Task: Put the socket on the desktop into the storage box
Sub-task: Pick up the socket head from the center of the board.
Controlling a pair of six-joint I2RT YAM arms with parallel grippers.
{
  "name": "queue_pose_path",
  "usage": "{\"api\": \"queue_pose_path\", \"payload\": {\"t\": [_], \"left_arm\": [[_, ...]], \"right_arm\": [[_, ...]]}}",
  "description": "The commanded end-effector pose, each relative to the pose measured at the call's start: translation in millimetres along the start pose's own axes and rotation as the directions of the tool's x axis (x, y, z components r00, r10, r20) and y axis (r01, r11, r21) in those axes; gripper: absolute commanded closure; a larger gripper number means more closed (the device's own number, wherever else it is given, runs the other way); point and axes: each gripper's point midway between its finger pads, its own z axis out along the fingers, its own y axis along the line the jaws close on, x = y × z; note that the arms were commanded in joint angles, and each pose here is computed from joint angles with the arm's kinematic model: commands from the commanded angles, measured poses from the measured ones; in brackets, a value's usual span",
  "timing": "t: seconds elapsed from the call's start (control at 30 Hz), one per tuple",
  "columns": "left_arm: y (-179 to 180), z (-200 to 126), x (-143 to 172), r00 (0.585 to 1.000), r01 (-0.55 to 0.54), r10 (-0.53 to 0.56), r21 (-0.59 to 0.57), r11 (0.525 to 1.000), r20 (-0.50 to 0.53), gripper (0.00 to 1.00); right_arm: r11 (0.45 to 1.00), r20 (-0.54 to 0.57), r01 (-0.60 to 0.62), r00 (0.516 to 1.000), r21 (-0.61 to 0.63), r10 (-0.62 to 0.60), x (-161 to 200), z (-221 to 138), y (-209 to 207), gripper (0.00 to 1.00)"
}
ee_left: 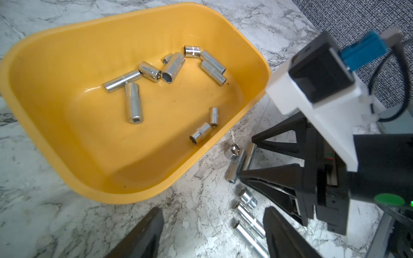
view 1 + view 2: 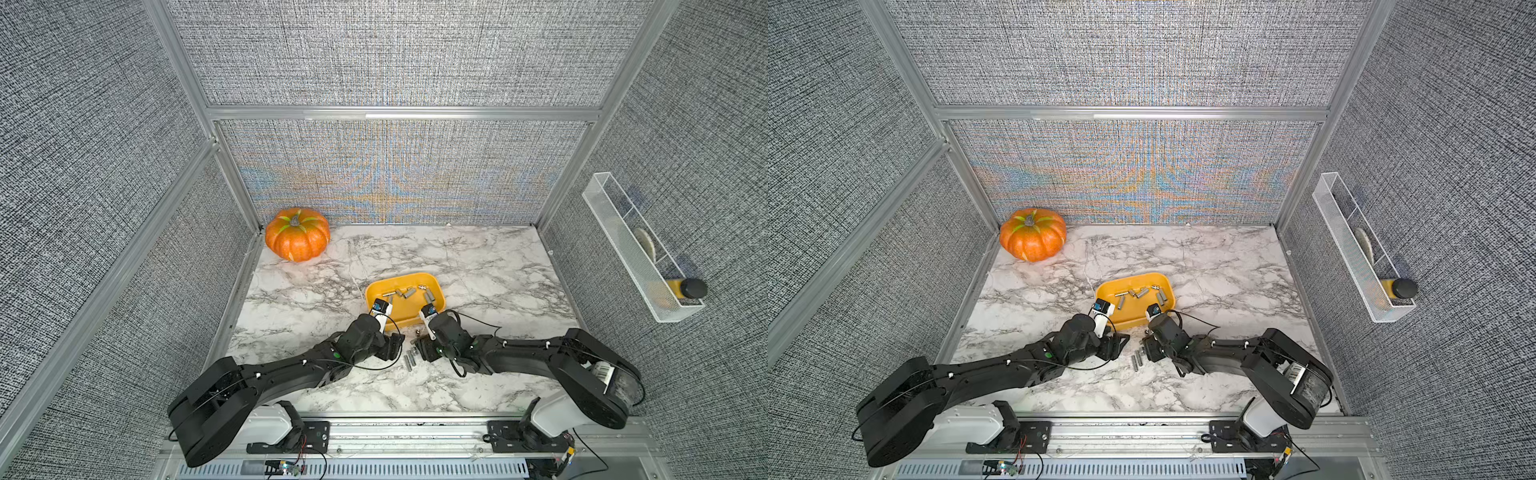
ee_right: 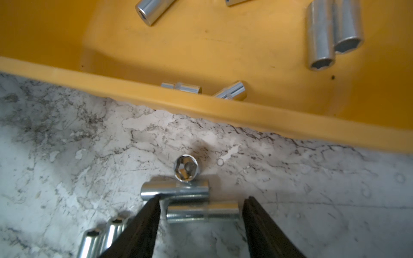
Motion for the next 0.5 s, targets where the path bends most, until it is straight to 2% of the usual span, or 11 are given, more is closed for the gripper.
{"api": "queue_pose_path", "payload": {"t": [0.0, 0.47], "left_arm": [[-4.3, 0.0, -6.3, 1.000, 0.007, -0.008, 0.015, 1.000, 0.019, 0.24], [3.6, -2.4, -7.8, 1.000, 0.007, -0.006, -0.029, 1.000, 0.030, 0.24]], "right_arm": [[0.999, -0.045, 0.013, 0.999, 0.031, -0.011, 12.4, 0.8, -3.5, 0.38], [0.996, -0.050, 0.024, 0.999, 0.089, -0.020, 16.3, -0.8, -9.3, 0.46]]}}
